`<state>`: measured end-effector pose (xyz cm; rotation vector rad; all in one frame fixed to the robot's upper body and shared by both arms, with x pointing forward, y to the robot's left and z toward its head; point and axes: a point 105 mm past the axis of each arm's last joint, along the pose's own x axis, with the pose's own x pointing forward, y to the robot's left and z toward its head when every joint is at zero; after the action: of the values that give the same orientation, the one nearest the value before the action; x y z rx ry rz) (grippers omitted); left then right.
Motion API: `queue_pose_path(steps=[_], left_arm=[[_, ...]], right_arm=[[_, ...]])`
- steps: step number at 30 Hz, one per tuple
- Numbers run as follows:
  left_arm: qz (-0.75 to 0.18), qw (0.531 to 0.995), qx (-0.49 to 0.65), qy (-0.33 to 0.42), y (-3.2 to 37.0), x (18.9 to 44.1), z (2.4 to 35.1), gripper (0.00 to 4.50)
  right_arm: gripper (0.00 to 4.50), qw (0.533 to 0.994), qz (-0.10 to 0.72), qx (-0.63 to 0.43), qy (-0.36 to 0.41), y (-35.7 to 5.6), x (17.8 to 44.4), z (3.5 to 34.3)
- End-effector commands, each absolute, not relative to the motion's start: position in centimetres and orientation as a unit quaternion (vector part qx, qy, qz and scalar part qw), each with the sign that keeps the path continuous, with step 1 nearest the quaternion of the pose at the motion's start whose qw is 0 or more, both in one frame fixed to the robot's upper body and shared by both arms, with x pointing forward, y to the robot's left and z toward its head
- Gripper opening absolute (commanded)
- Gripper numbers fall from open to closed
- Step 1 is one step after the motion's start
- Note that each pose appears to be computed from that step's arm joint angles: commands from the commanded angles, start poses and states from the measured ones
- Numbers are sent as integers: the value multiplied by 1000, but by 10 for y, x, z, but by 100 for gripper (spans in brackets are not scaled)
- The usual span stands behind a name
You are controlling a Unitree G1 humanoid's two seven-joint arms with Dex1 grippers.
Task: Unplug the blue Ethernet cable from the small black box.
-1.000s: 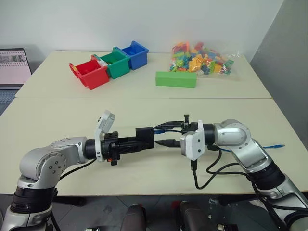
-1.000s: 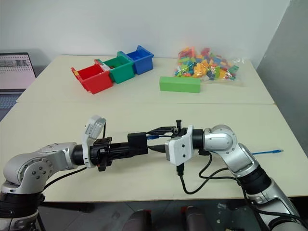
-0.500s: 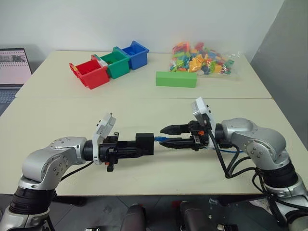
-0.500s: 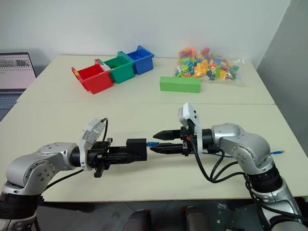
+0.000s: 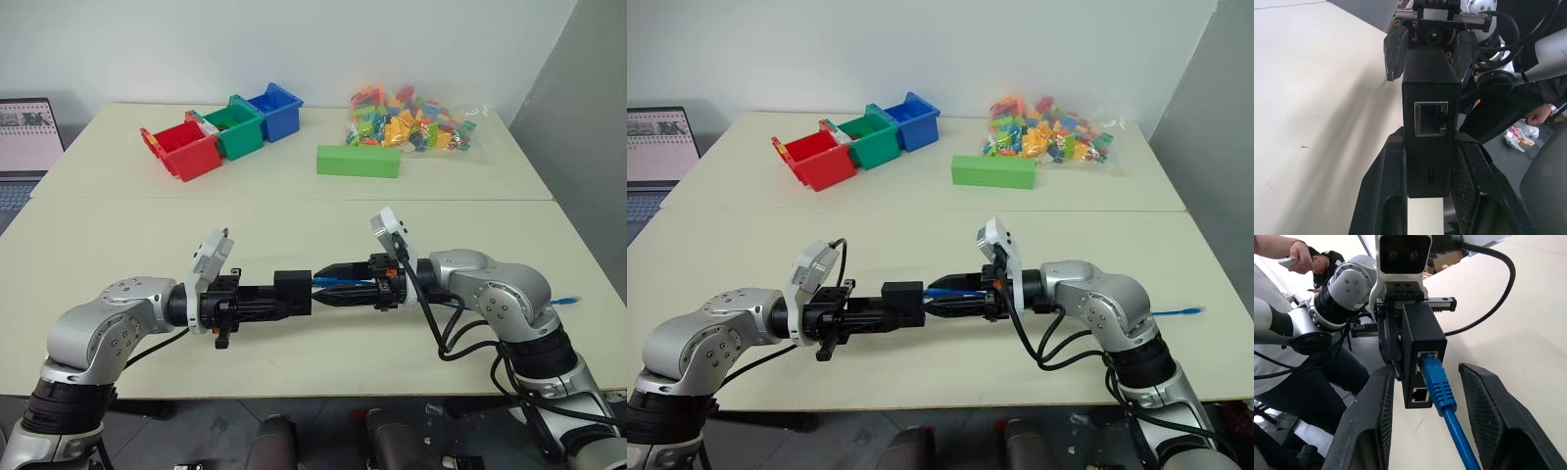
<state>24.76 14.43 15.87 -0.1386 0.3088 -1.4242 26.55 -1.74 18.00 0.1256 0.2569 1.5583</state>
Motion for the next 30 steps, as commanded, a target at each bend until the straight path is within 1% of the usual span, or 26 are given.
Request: queue_pose_path(steps=[1,9,11,12,18,19,27,30], left_arm=[[-657,741,-56,129,143,246,161,79],[-654,744,-54,125,143,246,160,79],[-654,745,-54,124,144,246,160,79],[-654,745,-54,124,144,246,160,79],[-656,743,-49,126,144,244,158,79],[-656,742,-49,127,144,244,157,79],[-666,733,-48,127,143,241,157,79],[-666,733,-51,127,147,240,158,79]], right_arm=[[218,696,709,56,98,-18,264,191],[218,693,712,44,104,-19,263,188],[181,692,713,42,104,-19,263,188],[171,691,714,42,104,-19,263,188],[22,687,718,42,106,-18,262,189],[5,686,719,41,106,-18,262,189],[4,680,724,35,113,-18,260,187],[4,685,717,30,123,-24,264,183]])
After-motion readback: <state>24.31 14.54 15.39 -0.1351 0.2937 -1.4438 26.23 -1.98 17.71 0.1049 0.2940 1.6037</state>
